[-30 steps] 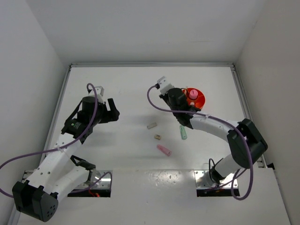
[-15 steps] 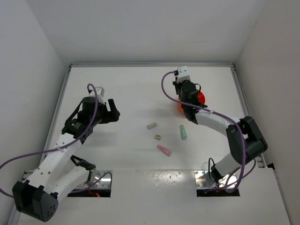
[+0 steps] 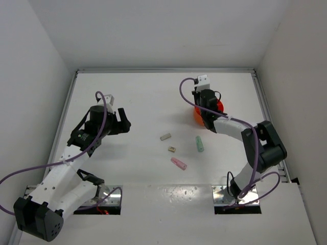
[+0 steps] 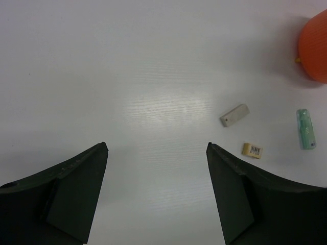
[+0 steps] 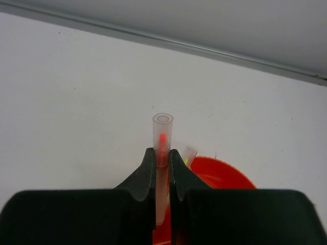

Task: Sort the stationery into containers
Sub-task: Place the pen in the storage box, then pick up the stationery from the center of the board.

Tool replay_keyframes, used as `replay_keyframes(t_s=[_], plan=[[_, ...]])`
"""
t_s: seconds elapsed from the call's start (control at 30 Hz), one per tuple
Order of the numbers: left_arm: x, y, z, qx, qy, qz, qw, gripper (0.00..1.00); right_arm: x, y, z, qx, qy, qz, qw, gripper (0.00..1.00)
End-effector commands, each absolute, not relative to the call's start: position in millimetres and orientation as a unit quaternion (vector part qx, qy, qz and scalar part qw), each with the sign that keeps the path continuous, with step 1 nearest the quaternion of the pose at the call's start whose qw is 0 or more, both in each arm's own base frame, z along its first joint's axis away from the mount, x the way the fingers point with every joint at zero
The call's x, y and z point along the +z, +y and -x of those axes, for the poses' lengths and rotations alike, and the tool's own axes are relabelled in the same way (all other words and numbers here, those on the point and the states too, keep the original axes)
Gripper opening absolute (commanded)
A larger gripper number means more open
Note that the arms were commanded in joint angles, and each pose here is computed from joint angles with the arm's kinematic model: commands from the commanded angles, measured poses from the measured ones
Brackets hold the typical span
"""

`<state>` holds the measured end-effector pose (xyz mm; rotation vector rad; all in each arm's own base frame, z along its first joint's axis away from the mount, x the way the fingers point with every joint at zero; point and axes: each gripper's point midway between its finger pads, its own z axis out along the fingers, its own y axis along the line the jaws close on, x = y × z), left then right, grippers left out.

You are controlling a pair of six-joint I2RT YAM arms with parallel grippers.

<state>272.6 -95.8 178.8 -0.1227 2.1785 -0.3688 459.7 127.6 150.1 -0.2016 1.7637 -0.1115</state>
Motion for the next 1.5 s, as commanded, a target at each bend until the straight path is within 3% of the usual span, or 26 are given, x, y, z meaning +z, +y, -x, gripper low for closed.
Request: replay_keyframes(t_s=[0.0,0.27,0.5,0.67,0.7,0.8,0.83,0.87,0.9,0.93,0.97,1.03,1.07,1.13,1.17,1.2,1.23,1.27,1.3,1.33,1.37,1.4,1.47], plan=[[188,-96,-277,-0.155,0.870,0.048,0.466,0.84,137,133,-462,-0.023,0.778,0.088,0.622,0.00],[188,-96,-277,-0.155,0.870,0.048,0.466,0.84,129,139,-461,-0.014,0.785,0.108,0.610,0.00],[190,-95,-276,-0.156,0.868,0.048,0.470,0.84,123,137,-460,-0.016,0.797,0.120,0.591,0.50],[193,-99,-277,-0.167,0.865,0.042,0.471,0.81,142,142,-457,-0.002,0.786,0.129,0.605,0.57],[193,-101,-276,-0.168,0.866,0.036,0.470,0.77,155,145,-454,0.009,0.778,0.133,0.613,0.57],[187,-111,-276,-0.188,0.868,0.018,0.459,0.27,190,163,-440,0.064,0.755,0.167,0.631,0.57],[188,-118,-276,-0.205,0.867,0.008,0.455,0.17,198,171,-434,0.085,0.748,0.183,0.633,0.55],[180,-121,-277,-0.208,0.873,0.000,0.441,0.04,205,189,-422,0.132,0.734,0.220,0.629,0.47],[178,-126,-277,-0.216,0.874,-0.010,0.435,0.00,211,198,-414,0.152,0.727,0.245,0.622,0.42],[178,-134,-276,-0.234,0.875,-0.022,0.423,0.00,216,207,-403,0.172,0.715,0.277,0.618,0.32],[176,-142,-275,-0.240,0.877,-0.038,0.415,0.01,217,223,-390,0.214,0.700,0.320,0.602,0.05],[167,-156,-276,-0.237,0.885,-0.062,0.395,0.11,213,237,-371,0.248,0.687,0.384,0.565,0.00],[175,-172,-276,-0.236,0.881,-0.088,0.401,0.29,217,254,-355,0.294,0.659,0.436,0.538,0.03],[157,-188,-275,-0.216,0.898,-0.120,0.363,0.52,186,256,-325,0.333,0.671,0.488,0.448,0.46],[165,-197,-282,-0.207,0.896,-0.136,0.369,0.66,193,261,-319,0.341,0.633,0.536,0.442,0.60],[161,-209,-279,-0.196,0.899,-0.158,0.358,0.69,182,259,-311,0.346,0.630,0.557,0.416,0.68],[154,-207,-279,-0.172,0.909,-0.158,0.345,0.70,160,253,-294,0.359,0.646,0.566,0.364,0.68],[151,-208,-289,-0.158,0.913,-0.153,0.344,0.70,152,249,-291,0.344,0.613,0.610,0.365,0.68],[151,-204,-292,-0.145,0.914,-0.147,0.350,0.70,144,245,-284,0.341,0.606,0.625,0.355,0.55],[149,-197,-295,-0.133,0.917,-0.139,0.350,0.61,134,245,-278,0.331,0.598,0.642,0.347,0.48],[157,-190,-298,-0.131,0.916,-0.114,0.362,0.32,118,244,-273,0.326,0.594,0.654,0.338,0.37],[161,-166,-308,-0.099,0.916,-0.071,0.383,0.00,113,248,-274,0.318,0.587,0.661,0.344,0.17],[168,-145,-310,-0.087,0.905,-0.030,0.414,0.00,102,255,-279,0.317,0.580,0.665,0.347,0.13]])
